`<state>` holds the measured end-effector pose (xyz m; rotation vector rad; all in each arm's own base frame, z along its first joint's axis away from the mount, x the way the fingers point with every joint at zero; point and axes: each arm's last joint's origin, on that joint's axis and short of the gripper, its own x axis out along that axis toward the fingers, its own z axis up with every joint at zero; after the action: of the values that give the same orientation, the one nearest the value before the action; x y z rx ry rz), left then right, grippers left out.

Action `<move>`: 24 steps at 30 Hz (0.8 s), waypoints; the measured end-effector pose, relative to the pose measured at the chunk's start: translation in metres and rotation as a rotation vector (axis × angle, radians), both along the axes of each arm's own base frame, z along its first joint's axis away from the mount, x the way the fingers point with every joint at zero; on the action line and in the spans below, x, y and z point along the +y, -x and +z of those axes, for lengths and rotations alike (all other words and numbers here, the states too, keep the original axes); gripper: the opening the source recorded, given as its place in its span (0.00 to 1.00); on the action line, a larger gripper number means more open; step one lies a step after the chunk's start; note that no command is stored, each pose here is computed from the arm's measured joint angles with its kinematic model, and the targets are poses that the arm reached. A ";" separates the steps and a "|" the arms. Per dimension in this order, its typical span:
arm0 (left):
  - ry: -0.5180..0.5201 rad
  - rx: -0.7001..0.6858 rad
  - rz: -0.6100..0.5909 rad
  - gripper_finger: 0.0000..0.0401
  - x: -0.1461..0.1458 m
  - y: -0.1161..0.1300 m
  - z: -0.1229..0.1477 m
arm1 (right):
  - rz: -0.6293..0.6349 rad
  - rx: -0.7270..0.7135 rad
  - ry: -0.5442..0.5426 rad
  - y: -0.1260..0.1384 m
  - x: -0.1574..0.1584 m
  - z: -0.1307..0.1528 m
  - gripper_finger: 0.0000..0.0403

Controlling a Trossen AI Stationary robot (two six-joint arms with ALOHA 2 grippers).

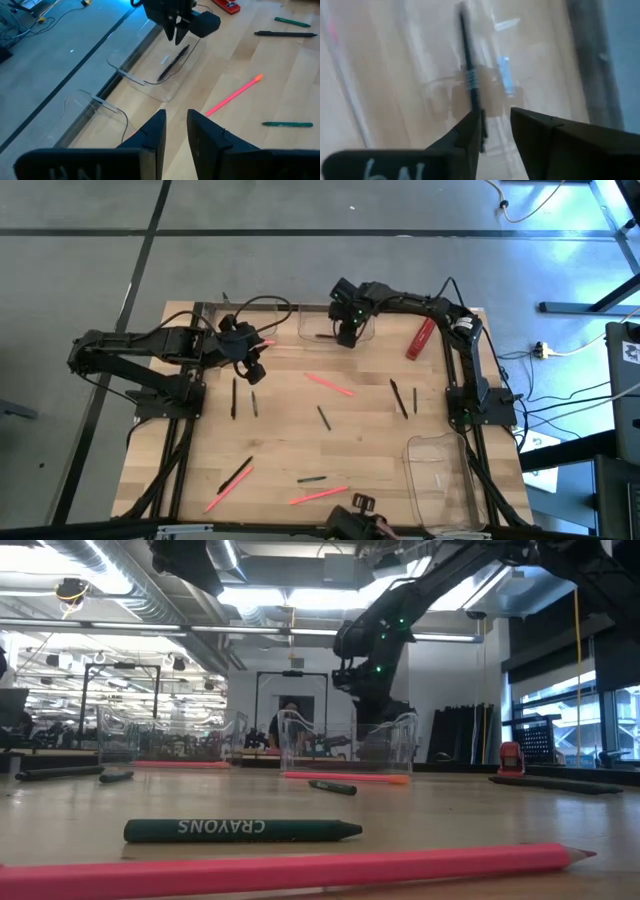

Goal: Sort crayons/erasers/pens/pencils in bins
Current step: Put the green crayon into the bottom transparent bin

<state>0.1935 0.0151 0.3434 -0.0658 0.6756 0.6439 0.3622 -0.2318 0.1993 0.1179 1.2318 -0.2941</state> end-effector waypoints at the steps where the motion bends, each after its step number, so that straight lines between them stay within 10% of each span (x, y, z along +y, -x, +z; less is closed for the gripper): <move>1: 0.000 0.000 0.000 0.18 0.000 0.000 0.000 | -0.041 0.001 -0.009 0.000 0.000 0.005 0.28; 12: 0.001 0.000 0.001 0.18 0.000 0.000 0.000 | -0.213 0.027 -0.085 0.015 0.009 0.090 0.27; 24: 0.002 -0.001 0.001 0.18 0.000 0.000 0.000 | -0.391 -0.025 -0.161 0.076 0.090 0.144 0.27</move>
<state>0.1935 0.0151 0.3434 -0.0680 0.6751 0.6445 0.2867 -0.1418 0.3431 0.5029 1.2020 -0.5299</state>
